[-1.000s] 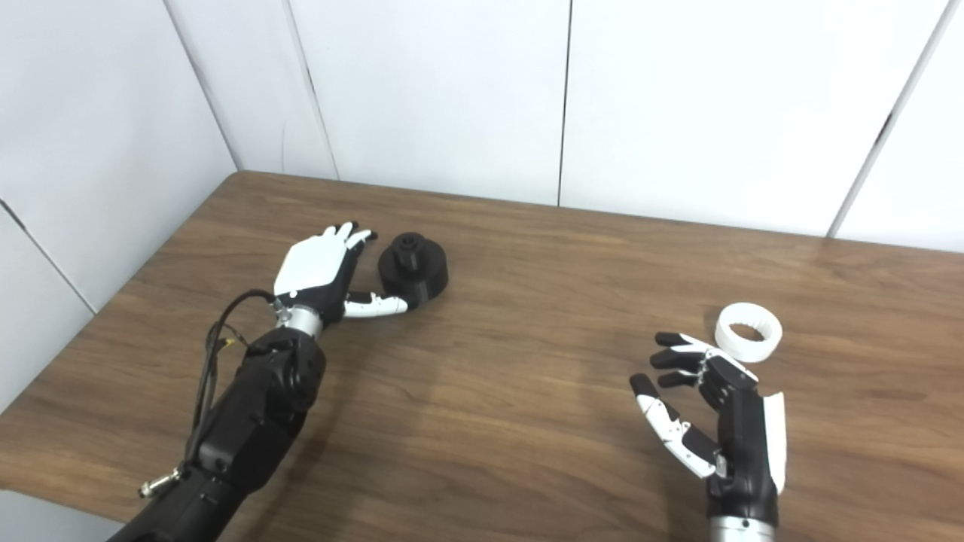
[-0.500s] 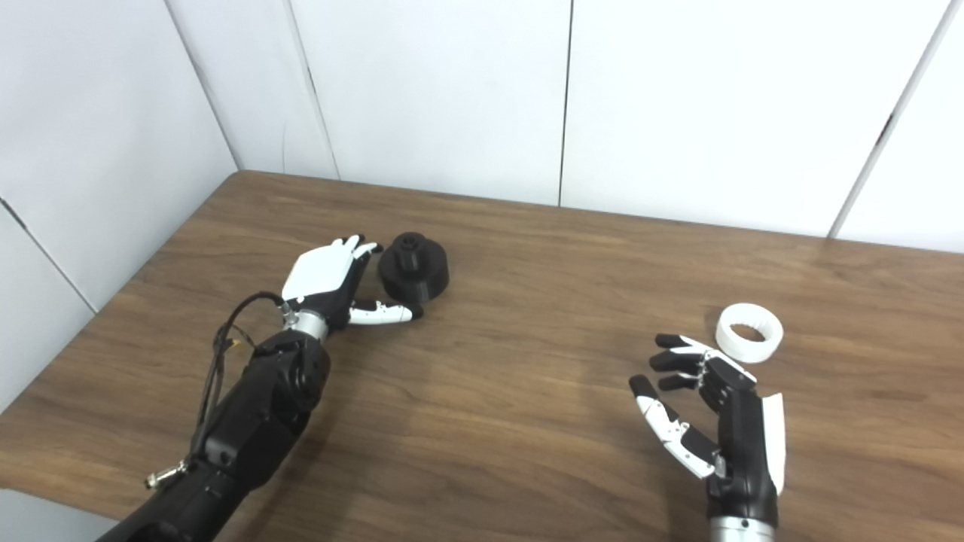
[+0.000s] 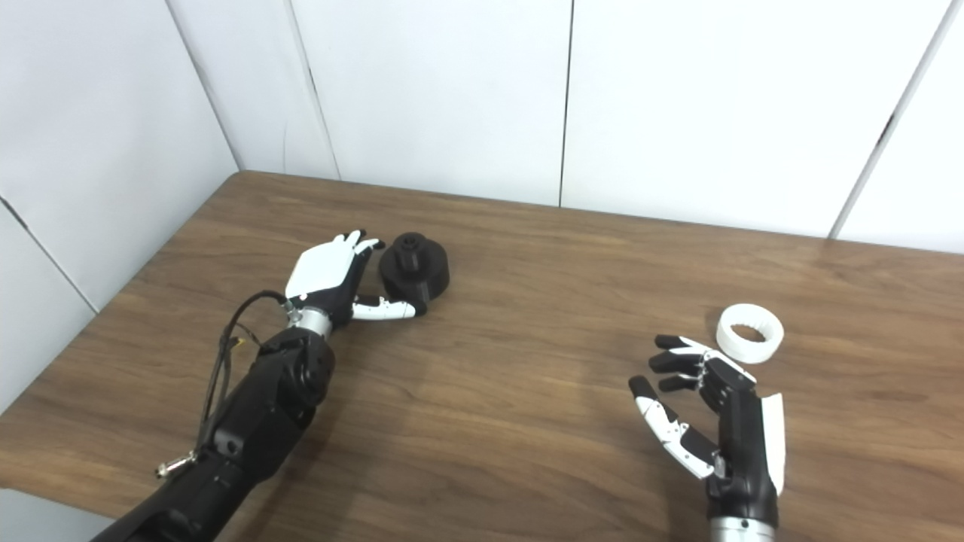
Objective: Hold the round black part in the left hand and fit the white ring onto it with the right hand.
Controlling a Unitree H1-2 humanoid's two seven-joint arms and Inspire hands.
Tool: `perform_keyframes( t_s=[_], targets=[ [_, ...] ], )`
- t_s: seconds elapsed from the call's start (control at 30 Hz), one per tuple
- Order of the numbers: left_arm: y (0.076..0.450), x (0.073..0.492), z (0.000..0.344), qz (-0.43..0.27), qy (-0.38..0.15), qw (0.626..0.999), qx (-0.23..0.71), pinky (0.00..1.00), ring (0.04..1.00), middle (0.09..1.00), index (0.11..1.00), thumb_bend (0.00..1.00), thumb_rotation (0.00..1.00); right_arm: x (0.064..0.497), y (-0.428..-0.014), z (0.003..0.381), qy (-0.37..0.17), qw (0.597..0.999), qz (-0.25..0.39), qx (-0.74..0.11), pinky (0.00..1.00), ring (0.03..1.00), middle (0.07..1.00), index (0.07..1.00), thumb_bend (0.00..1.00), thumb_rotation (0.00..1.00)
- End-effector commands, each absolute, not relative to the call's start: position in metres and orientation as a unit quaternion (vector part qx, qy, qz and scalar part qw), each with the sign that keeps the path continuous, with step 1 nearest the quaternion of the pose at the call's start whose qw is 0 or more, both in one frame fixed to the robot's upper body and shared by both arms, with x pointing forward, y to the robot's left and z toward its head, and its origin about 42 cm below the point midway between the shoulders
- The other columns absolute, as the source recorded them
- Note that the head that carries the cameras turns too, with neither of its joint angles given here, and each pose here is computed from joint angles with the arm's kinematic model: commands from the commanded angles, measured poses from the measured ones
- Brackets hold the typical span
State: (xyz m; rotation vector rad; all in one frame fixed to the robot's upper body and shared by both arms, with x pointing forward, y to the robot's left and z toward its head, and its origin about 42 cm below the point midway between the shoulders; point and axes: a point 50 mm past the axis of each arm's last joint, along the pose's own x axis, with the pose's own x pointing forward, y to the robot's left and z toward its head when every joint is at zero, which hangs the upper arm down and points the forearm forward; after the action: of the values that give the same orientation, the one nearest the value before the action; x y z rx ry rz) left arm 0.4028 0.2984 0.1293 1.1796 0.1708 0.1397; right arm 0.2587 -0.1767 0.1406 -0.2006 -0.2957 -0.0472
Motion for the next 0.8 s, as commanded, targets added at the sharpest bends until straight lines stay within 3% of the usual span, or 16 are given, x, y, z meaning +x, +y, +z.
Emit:
perform_keyframes(
  t_s=[0.0, 0.2, 0.77],
  targets=[
    [0.301, 0.421, 0.151, 0.086, 0.045, 0.835, 0.541, 0.94, 1.0, 1.0, 0.879, 1.0, 0.63, 0.248, -0.182, 0.145, -0.161, 0.981, -0.026, -0.105, 0.49, 0.586, 0.676, 0.499, 0.5, 0.17],
    [0.298, 0.428, 0.147, 0.082, 0.043, 0.843, 0.53, 0.9, 0.999, 1.0, 0.866, 1.0, 0.65, 0.247, -0.181, 0.146, -0.16, 0.982, -0.025, -0.101, 0.49, 0.587, 0.676, 0.499, 0.5, 0.17],
    [0.29, 0.432, 0.147, 0.062, 0.041, 0.855, 0.513, 0.93, 1.0, 1.0, 0.868, 1.0, 0.62, 0.247, -0.18, 0.15, -0.158, 0.982, -0.027, -0.104, 0.49, 0.583, 0.669, 0.499, 0.5, 0.17]
  ],
)
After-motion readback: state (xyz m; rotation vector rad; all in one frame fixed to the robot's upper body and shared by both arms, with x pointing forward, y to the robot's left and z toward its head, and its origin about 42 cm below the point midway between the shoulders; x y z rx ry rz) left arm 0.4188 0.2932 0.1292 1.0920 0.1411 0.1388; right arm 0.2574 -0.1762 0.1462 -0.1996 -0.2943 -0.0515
